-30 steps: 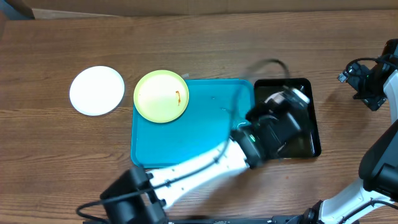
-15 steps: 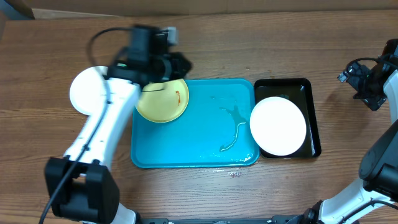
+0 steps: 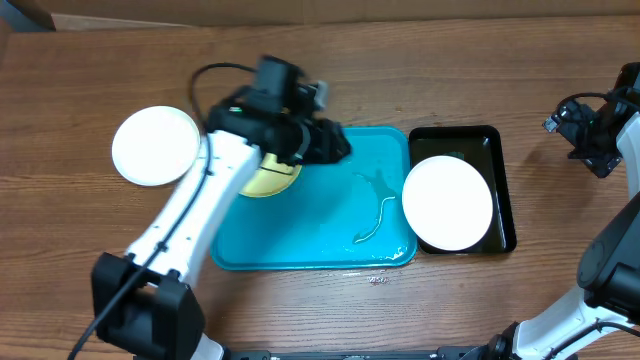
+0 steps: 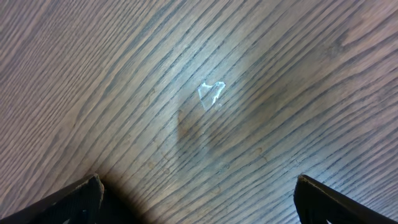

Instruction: Clean dirty plates on tray and stack at the side

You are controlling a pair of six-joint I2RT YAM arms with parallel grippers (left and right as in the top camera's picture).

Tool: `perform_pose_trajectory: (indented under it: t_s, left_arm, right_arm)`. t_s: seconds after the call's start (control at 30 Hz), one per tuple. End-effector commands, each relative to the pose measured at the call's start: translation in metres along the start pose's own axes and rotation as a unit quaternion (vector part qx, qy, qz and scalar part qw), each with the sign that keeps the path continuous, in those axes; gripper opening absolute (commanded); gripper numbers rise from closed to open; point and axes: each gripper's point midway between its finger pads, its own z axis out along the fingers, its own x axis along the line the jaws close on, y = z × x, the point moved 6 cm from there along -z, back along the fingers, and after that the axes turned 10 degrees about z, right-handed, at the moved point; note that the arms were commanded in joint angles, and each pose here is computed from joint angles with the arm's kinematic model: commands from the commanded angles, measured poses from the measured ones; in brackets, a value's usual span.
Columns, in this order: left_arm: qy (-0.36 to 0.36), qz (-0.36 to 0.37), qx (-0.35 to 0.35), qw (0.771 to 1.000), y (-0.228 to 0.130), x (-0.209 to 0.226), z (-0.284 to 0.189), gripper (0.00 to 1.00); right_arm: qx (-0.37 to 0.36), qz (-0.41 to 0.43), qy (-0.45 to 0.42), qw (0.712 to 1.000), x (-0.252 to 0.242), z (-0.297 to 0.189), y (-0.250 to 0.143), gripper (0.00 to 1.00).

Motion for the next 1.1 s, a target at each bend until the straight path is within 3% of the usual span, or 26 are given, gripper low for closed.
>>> perform_pose_trajectory:
  t_s: [0.0,0.2,0.43,0.7,0.9,1.07]
  left_arm:
    - [0.057,0.060,-0.031,0.996,0.020,-0.040,-0.016,0.61]
    - [0.079,0.094,0.028,0.992,0.017,-0.081,0.009,0.66]
    - [0.070,0.076,0.114,0.988,0.002,-0.070,0.079,0.68]
    - [0.057,0.054,0.167,0.983,-0.011,-0.059,0.121,0.57]
    - [0.005,0.053,0.163,0.985,-0.008,-0.071,0.124,0.54]
    - [0.019,0.064,0.147,0.987,-0.005,-0.073,0.128,0.44]
  right_arm:
    - [-0.017,0.000,0.010,1.000,0.005,-0.011,0.005,1.00]
    - [-0.017,0.000,0.010,1.000,0.005,-0.011,0.005,1.00]
    - [-0.017,0.000,0.010,1.000,0.005,-0.011,0.005,1.00]
    - [-0.017,0.000,0.010,1.000,0.005,-0.011,0.005,1.00]
    - [-0.017,0.000,0.010,1.000,0.005,-0.011,0.005,1.00]
    - [-0.017,0.000,0.010,1.000,0.005,-0.011,0.005,1.00]
